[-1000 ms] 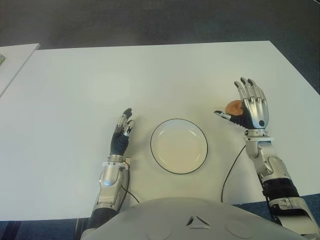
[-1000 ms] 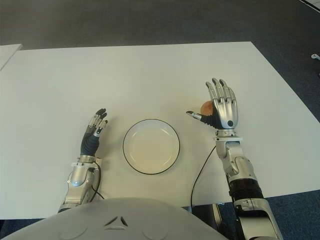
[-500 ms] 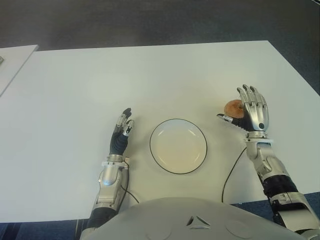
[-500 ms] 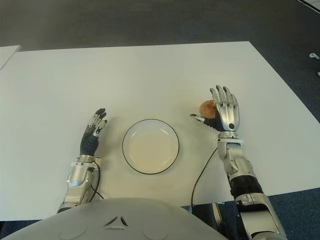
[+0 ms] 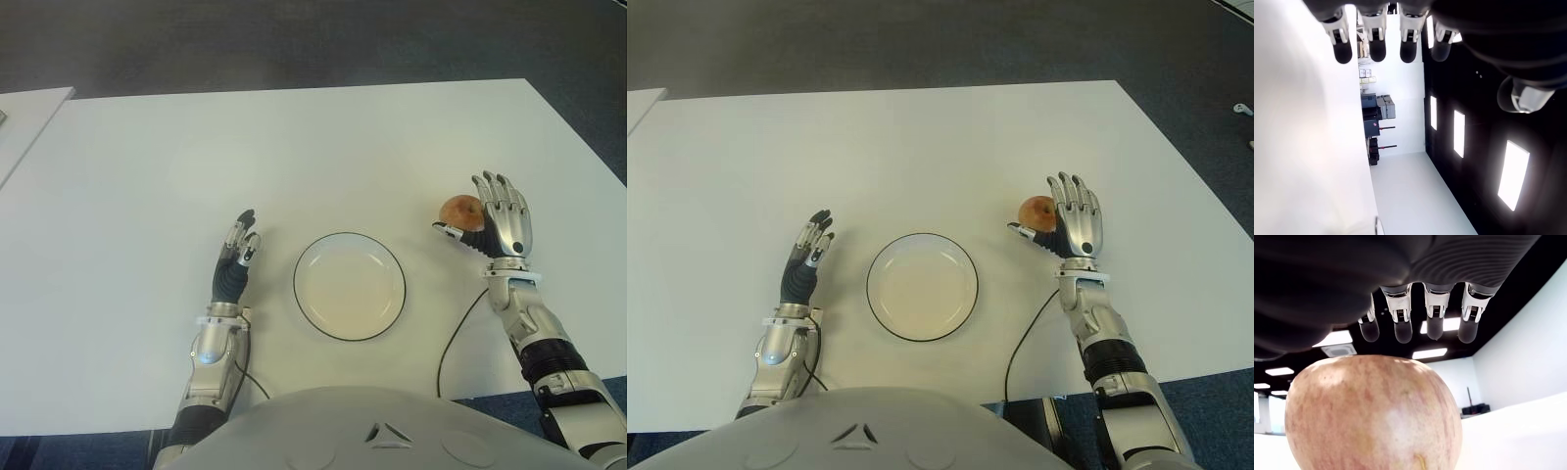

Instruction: Put the apples into the plate.

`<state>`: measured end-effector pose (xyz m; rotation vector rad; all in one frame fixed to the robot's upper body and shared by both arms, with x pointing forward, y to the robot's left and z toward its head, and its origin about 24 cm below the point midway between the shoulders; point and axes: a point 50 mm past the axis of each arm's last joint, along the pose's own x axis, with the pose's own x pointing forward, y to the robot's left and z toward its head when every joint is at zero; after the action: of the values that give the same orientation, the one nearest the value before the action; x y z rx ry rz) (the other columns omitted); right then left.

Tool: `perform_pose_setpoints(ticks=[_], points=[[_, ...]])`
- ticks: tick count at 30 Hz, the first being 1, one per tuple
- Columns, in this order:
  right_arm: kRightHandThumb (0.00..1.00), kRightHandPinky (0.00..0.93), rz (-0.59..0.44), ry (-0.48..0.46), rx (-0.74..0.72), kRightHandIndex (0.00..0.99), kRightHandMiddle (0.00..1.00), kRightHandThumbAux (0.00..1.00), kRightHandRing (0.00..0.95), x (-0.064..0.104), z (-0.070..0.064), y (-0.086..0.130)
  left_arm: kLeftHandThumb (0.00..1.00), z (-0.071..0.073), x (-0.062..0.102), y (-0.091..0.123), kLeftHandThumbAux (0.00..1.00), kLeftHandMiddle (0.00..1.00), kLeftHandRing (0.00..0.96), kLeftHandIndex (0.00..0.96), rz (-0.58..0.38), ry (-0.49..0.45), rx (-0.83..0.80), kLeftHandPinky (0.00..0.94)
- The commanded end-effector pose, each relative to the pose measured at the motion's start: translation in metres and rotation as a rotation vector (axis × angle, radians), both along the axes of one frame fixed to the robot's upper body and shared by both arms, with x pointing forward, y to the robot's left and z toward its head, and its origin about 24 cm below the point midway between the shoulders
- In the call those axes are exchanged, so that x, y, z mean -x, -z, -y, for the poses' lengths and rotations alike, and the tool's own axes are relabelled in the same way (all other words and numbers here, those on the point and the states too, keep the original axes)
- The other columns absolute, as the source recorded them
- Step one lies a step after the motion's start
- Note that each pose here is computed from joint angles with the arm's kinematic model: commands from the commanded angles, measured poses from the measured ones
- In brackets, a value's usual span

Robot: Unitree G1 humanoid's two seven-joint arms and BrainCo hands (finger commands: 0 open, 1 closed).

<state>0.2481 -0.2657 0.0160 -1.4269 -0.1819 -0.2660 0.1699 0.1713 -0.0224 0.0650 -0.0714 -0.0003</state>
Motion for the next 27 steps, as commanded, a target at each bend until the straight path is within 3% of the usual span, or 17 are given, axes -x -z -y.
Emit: perform_pose_setpoints(ticks=[1,27], points=[[0.308,0.000,-0.027,0.006,-0.018,0.000,0.000,0.205,0.000,0.000,0.001,0.003,0.000,-0.008,0.013,0.015,0.286,0.000,0.000,0.000,-0.079,0.005,-0.021,0.000],[0.292,0.027,-0.090,0.043,-0.090,0.000,0.000,0.230,0.000,-0.003,0.008,0.014,0.000,-0.012,0.016,0.011,0.313,0.000,0.000,0.000,-0.069,0.004,-0.009,0.000]])
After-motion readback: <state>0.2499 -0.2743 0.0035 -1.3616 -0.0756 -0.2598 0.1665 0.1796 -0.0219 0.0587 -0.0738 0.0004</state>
